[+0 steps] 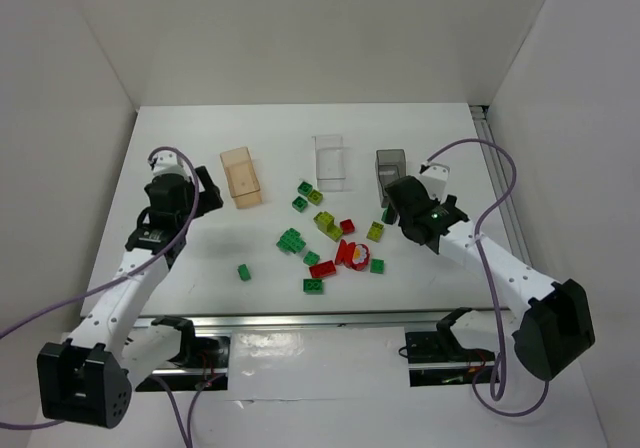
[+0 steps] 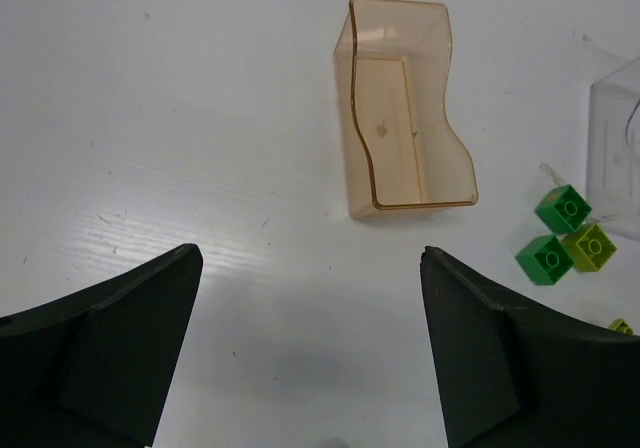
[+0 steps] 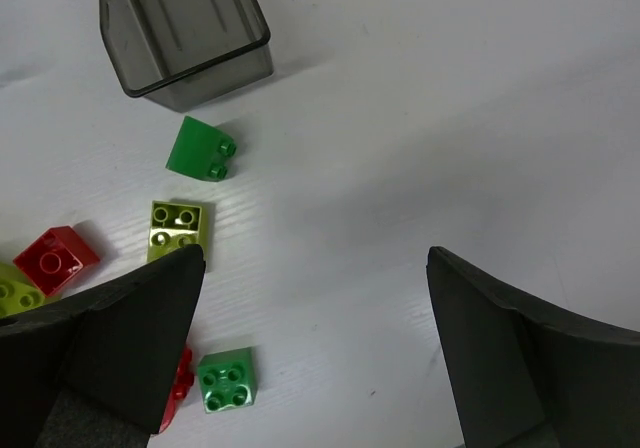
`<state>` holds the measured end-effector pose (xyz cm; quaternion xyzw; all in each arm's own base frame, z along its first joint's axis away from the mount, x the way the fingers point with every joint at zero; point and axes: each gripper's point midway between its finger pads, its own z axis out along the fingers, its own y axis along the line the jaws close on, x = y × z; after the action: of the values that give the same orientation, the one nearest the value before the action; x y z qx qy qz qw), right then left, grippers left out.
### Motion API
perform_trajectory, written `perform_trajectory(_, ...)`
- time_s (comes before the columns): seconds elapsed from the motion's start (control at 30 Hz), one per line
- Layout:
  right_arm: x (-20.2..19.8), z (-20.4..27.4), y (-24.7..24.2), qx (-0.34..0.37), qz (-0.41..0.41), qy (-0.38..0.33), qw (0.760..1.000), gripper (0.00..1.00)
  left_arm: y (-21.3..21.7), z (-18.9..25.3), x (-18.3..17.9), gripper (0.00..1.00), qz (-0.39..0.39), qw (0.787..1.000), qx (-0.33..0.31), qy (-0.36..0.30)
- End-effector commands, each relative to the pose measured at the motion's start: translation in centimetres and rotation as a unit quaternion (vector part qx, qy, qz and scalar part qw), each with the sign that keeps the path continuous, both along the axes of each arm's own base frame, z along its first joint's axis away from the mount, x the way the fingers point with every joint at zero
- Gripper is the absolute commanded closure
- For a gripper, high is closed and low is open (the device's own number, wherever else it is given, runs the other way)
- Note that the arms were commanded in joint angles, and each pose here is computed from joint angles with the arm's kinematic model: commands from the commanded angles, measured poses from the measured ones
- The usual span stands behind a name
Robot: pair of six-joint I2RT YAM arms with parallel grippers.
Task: Sort the legos into containers by color
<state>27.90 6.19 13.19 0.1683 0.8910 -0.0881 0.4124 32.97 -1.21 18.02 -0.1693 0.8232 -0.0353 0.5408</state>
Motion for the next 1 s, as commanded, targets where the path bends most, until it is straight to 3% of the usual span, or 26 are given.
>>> perform_trajectory(0.0,1.6,1.0,0.1,-0.006,-0.012,-0.015,1.0,0.01,-0.2,1.5,0.8,0.0,0.001,1.0,-0.01,0.001)
perform_trajectory(0.07,1.9,0.5,0.5,-0.002,-0.008,-0.011,1.0,0.01,1.0,0.8,0.3,0.0,0.055,0.998,-0.021,0.037)
perform_trajectory(0.27,2.5,0.3,1.2,0.01,0.001,-0.019,1.0,0.01,0.9,1.0,1.2,0.0,0.071,0.995,0.001,0.066)
perform_trajectory(0.43,2.5,-0.1,1.6,0.018,0.004,-0.012,1.0,0.01,-2.8,0.4,1.3,0.0,0.0,0.993,-0.053,0.108)
perform_trajectory(0.57,2.3,-0.9,2.5,0.028,0.02,0.0,0.999,0.01,-6.6,-3.5,-1.5,0.02,-0.004,0.977,-0.074,0.199)
perform_trajectory(0.7,2.2,-1.3,3.8,0.064,0.048,-0.011,0.997,0.01,-8.1,-6.7,-4.6,0.08,0.041,0.96,-0.066,0.269)
perform_trajectory(0.97,2.4,-0.6,5.3,0.094,0.089,-0.031,0.991,0.01,-9.9,-10.7,-9.7,0.15,0.106,0.937,-0.092,0.321)
